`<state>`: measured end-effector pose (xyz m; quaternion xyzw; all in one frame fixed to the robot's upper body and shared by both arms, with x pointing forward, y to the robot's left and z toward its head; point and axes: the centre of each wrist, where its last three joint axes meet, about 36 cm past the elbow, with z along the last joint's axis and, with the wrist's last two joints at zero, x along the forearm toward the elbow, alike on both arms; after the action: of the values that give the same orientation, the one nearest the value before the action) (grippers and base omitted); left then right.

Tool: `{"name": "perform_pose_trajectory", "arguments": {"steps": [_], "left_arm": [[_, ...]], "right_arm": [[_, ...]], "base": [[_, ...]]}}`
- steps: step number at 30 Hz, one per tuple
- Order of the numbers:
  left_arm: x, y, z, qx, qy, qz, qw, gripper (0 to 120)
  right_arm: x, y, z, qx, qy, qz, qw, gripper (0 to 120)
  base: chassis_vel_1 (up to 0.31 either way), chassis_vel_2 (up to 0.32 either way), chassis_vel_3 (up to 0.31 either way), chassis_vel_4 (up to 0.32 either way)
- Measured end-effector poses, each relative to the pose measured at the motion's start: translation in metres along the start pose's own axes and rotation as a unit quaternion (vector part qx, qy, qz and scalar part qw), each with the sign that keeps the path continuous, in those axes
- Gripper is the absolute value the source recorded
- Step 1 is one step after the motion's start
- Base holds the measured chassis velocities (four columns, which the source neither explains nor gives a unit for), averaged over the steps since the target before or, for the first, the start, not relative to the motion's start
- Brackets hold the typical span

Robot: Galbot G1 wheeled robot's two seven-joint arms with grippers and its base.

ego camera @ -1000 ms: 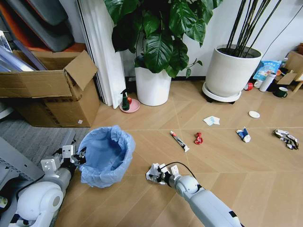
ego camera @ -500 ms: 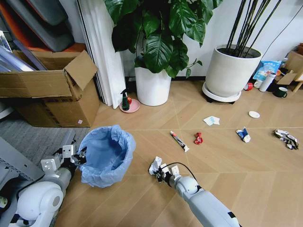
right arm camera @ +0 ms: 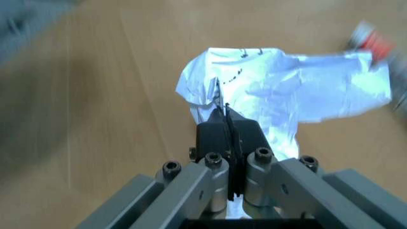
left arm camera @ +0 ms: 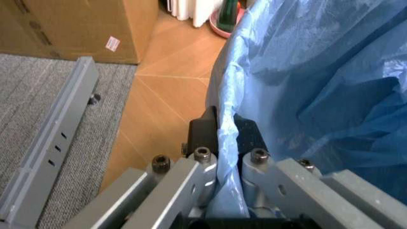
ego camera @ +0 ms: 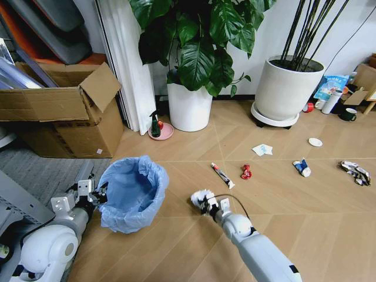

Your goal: Pick up the trash bin and place the garbage on the floor into it.

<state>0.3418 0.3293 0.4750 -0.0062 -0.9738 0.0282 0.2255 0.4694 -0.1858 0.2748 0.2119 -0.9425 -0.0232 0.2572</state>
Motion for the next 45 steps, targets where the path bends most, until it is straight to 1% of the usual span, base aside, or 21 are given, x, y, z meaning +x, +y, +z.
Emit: {"name": "perform_pose_trajectory", "arguments": {"steps": [2, 5, 7, 8, 9, 10, 12, 14, 15, 16, 18, 20, 21, 23, 25, 26, 29, 31, 39, 44, 45], "left_arm": [[-0.004, 0.002, 0.0, 0.001, 0.007, 0.005, 1.0, 0], [-0.006, 0.003, -0.001, 0.001, 0.011, 0.008, 0.9999, 0], [-0.013, 0.005, 0.0, -0.006, 0.022, 0.018, 0.9996, 0], [-0.013, 0.005, 0.0, -0.006, 0.022, 0.018, 0.9996, 0], [-0.018, 0.007, -0.001, -0.011, 0.029, 0.025, 0.9992, 0], [-0.019, 0.008, -0.001, -0.012, 0.031, 0.028, 0.9991, 0], [-0.027, 0.011, -0.005, -0.019, 0.038, 0.039, 0.9984, 0], [-0.033, 0.013, -0.009, -0.019, 0.043, 0.047, 0.9978, 0], [-0.033, 0.013, -0.009, -0.019, 0.043, 0.047, 0.9978, 0], [-0.036, 0.014, -0.012, -0.017, 0.047, 0.053, 0.9973, 0], [-0.039, 0.015, -0.013, -0.017, 0.051, 0.056, 0.997, 0], [-0.044, 0.018, -0.015, -0.019, 0.061, 0.061, 0.9961, 0], [-0.045, 0.02, -0.015, -0.02, 0.067, 0.064, 0.9955, 0], [-0.045, 0.02, -0.015, -0.02, 0.069, 0.065, 0.9953, 0], [-0.046, 0.022, -0.015, -0.023, 0.074, 0.068, 0.9946, 0], [-0.046, 0.022, -0.015, -0.023, 0.074, 0.068, 0.9946, 0], [-0.048, 0.02, -0.017, -0.027, 0.076, 0.074, 0.994, 0], [-0.049, 0.02, -0.018, -0.028, 0.077, 0.075, 0.9938, 0], [-0.052, 0.023, -0.019, -0.025, 0.077, 0.073, 0.9941, 0], [-0.052, 0.023, -0.02, -0.024, 0.074, 0.073, 0.9943, 0], [-0.053, 0.023, -0.022, -0.023, 0.073, 0.073, 0.9944, 0]], "right_arm": [[0.013, -0.003, -0.03, -0.002, -0.04, -0.001, 0.999, 0], [0.018, -0.003, -0.042, -0.002, -0.055, -0.003, 0.998, 0], [0.036, 0.001, -0.085, 0.003, -0.102, -0.014, 0.995, 0], [0.036, 0.001, -0.085, 0.003, -0.102, -0.014, 0.995, 0], [0.049, 0.006, -0.113, 0.01, -0.132, -0.026, 0.991, 0], [0.054, 0.008, -0.125, 0.013, -0.143, -0.031, 0.989, 0], [0.077, 0.015, -0.17, 0.03, -0.181, -0.057, 0.981, 0], [0.091, 0.023, -0.201, 0.046, -0.203, -0.082, 0.975, 0], [0.091, 0.023, -0.201, 0.046, -0.203, -0.082, 0.975, 0], [0.099, 0.03, -0.22, 0.053, -0.218, -0.105, 0.969, 0], [0.103, 0.036, -0.229, 0.054, -0.222, -0.121, 0.966, 0], [0.11, 0.058, -0.249, 0.055, -0.228, -0.172, 0.957, 0], [0.111, 0.071, -0.252, 0.057, -0.224, -0.198, 0.952, 0], [0.11, 0.078, -0.252, 0.058, -0.221, -0.21, 0.951, 0], [0.108, 0.106, -0.254, 0.061, -0.209, -0.256, 0.942, 0], [0.108, 0.106, -0.254, 0.061, -0.209, -0.256, 0.942, 0], [0.105, 0.144, -0.248, 0.059, -0.188, -0.305, 0.932, 0], [0.104, 0.153, -0.243, 0.06, -0.178, -0.316, 0.93, 0], [0.102, 0.174, -0.202, 0.062, -0.126, -0.335, 0.931, 0], [0.1, 0.176, -0.193, 0.07, -0.11, -0.333, 0.934, 0], [0.098, 0.175, -0.188, 0.075, -0.103, -0.329, 0.936, 7]], "base": [[0.0, 0.0, 0.0, 0.0], [0.0, 0.0, 0.0, 0.0], [0.0, 0.0, 0.0, 0.0], [0.0, 0.0, 0.0, 0.0], [0.0, 0.0, 0.0, 0.0], [0.0, 0.0, 0.0, 0.0], [0.0, 0.0, 0.0, 0.0], [0.0, 0.0, 0.0, 0.0], [0.0, 0.0, 0.0, 0.0], [0.0, 0.0, 0.0, 0.0], [0.0, 0.0, 0.0, 0.0], [0.0, 0.0, 0.0, 0.0], [0.0, 0.0, 0.0, 0.0], [0.0, 0.0, 0.0, 0.0], [0.0, 0.0, 0.0, 0.0], [0.0, 0.0, 0.0, 0.0], [0.0, 0.0, 0.0, 0.0], [0.0, 0.0, 0.0, 0.0], [0.0, 0.0, 0.0, 0.0], [0.0, 0.0, 0.0, 0.0], [0.0, 0.0, 0.0, 0.0]]}}
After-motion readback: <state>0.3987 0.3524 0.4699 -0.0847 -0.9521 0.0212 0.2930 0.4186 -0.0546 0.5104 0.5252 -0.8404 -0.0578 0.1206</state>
